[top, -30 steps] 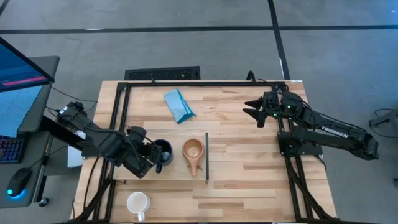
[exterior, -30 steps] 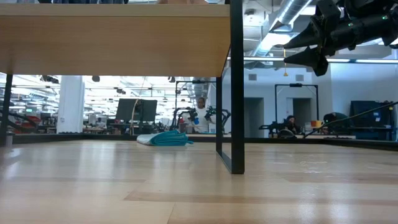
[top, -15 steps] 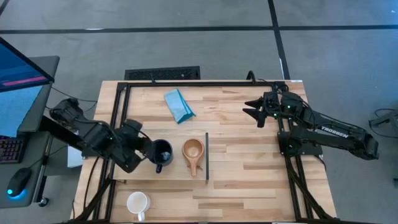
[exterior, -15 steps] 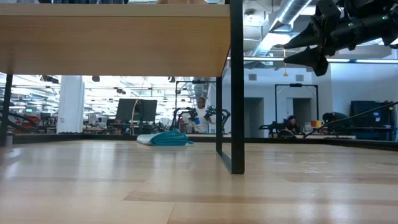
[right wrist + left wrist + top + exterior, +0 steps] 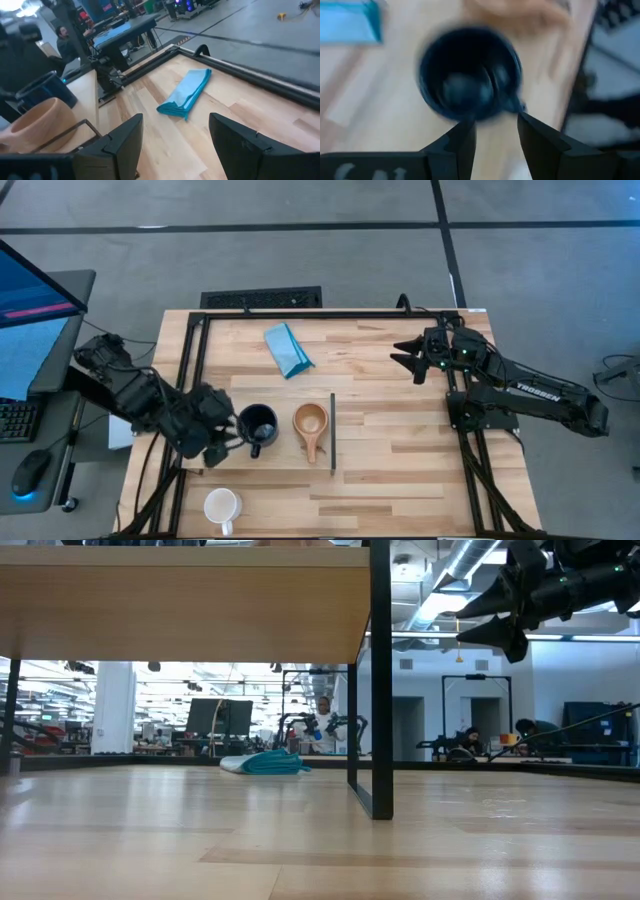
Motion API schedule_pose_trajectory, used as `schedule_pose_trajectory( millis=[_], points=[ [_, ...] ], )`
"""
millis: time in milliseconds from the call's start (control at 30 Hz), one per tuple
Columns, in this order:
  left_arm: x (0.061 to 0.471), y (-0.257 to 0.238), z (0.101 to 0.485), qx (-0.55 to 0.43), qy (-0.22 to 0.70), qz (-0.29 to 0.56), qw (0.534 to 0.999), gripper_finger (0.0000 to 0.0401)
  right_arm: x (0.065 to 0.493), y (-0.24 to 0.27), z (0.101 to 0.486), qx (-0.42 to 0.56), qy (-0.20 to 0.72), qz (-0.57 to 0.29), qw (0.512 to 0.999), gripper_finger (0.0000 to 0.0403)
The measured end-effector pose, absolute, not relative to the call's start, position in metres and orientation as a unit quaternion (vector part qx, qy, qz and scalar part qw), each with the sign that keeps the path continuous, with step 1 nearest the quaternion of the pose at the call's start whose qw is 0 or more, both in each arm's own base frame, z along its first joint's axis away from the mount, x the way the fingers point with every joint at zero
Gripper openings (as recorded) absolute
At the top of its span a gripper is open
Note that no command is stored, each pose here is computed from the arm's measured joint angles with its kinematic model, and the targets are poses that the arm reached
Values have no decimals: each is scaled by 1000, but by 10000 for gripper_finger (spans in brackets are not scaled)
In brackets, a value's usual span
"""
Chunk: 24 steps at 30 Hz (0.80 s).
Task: Stack small to large cups/mugs on shelf
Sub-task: Put the white cup on the shelf
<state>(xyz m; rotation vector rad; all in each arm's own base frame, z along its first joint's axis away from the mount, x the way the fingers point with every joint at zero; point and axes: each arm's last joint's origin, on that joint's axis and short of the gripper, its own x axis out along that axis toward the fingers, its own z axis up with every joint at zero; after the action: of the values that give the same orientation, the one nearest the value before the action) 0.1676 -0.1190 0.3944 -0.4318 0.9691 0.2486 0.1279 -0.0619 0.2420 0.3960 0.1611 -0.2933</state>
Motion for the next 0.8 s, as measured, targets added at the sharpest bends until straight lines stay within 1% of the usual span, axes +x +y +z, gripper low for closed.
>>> schedule_pose_trajectory(
  millis=[100,200,300,433,500,667,800],
  points=[
    [162,-125,393,-203,506,72,835,135,128,-62,242,233,74,-148,958,249],
    [155,-130,390,-178,538,42,823,135,128,-62,243,276,64,-151,947,249],
    [147,-137,383,-149,556,38,817,135,128,-62,243,291,61,-152,943,249],
    [136,-148,373,-153,572,49,804,135,128,-62,243,292,61,-152,942,249],
    [132,-155,369,-156,571,42,805,135,128,-62,243,292,61,-152,942,249],
    [125,-174,362,-171,540,15,824,135,128,-63,243,290,58,-166,941,249],
    [124,-187,356,-199,532,14,823,135,128,-64,243,288,55,-180,939,249]
  ],
)
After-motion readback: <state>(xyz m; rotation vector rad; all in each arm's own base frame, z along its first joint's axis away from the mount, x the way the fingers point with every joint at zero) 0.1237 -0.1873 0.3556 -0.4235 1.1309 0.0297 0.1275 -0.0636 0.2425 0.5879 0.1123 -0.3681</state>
